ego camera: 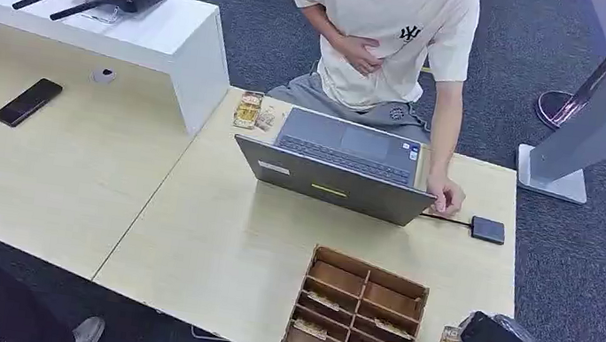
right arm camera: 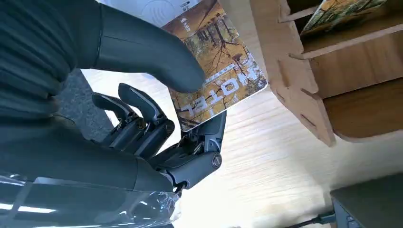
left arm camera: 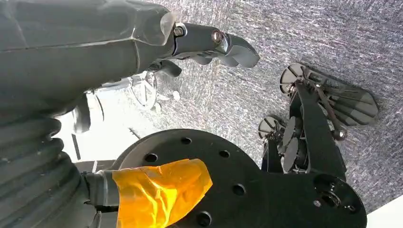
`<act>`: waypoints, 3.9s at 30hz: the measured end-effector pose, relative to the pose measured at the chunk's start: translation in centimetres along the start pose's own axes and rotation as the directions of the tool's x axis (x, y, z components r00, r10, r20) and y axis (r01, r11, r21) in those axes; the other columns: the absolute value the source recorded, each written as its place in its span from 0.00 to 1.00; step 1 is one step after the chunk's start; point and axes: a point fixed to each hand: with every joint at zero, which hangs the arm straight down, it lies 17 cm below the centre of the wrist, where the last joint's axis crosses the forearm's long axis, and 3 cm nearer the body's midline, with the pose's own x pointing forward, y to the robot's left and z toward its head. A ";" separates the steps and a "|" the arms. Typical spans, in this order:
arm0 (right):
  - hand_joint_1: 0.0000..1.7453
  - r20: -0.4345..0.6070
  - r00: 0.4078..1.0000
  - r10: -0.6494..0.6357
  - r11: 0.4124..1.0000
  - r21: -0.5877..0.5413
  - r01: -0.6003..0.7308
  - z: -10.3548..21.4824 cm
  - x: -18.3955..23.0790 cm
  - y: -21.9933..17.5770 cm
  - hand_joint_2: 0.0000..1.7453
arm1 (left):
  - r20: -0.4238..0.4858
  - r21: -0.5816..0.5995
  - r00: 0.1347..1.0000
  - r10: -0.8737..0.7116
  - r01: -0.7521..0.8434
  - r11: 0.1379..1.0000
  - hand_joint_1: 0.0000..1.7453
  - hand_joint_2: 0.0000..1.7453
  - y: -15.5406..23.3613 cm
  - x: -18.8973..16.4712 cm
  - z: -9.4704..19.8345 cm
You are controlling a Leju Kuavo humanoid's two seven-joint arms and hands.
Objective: Pass the card to the sensor for recognition and then transmit it.
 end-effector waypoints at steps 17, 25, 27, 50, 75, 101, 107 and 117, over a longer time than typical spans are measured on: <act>1.00 0.317 0.943 -0.101 0.993 -0.026 0.115 -0.7 9.5 -0.7 1.00 | 0.018 -0.008 1.000 0.002 -0.002 1.000 0.00 1.00 -0.3 0.5 0.0; 1.00 0.539 0.830 -0.143 0.970 -0.088 0.225 -1.8 18.3 -0.9 1.00 | 0.033 -0.004 0.999 0.009 -0.009 1.000 0.00 1.00 -0.7 0.9 0.1; 1.00 0.590 0.792 -0.158 0.965 -0.078 0.251 -1.8 20.6 -0.9 1.00 | 0.037 -0.005 0.999 0.005 -0.005 1.000 0.00 1.00 -0.8 1.1 0.1; 1.00 0.780 0.579 -0.237 0.919 -0.013 0.394 -3.1 34.4 -5.9 1.00 | 0.061 -0.012 0.996 -0.069 0.070 0.997 0.00 1.00 -1.1 1.9 0.1; 0.00 0.646 0.763 -0.024 0.869 -0.365 0.336 -10.4 38.1 -10.6 1.00 | 0.058 -0.007 0.987 -0.149 0.150 0.989 0.00 1.00 -0.6 2.5 0.1; 1.00 0.644 0.756 0.118 0.860 -0.448 0.247 -8.7 35.5 -5.2 1.00 | 0.064 -0.004 0.991 -0.119 0.120 0.993 0.00 1.00 -1.0 2.4 0.1; 1.00 0.655 0.728 0.205 0.810 -0.530 0.249 -5.3 34.0 -4.7 1.00 | 0.071 -0.003 0.993 -0.096 0.096 0.995 0.00 1.00 -1.3 2.1 0.1; 0.81 0.569 0.743 0.354 0.729 -0.665 0.162 -1.7 30.0 -3.7 1.00 | 0.070 -0.003 0.996 -0.058 0.058 0.998 0.00 1.00 -1.6 1.7 0.2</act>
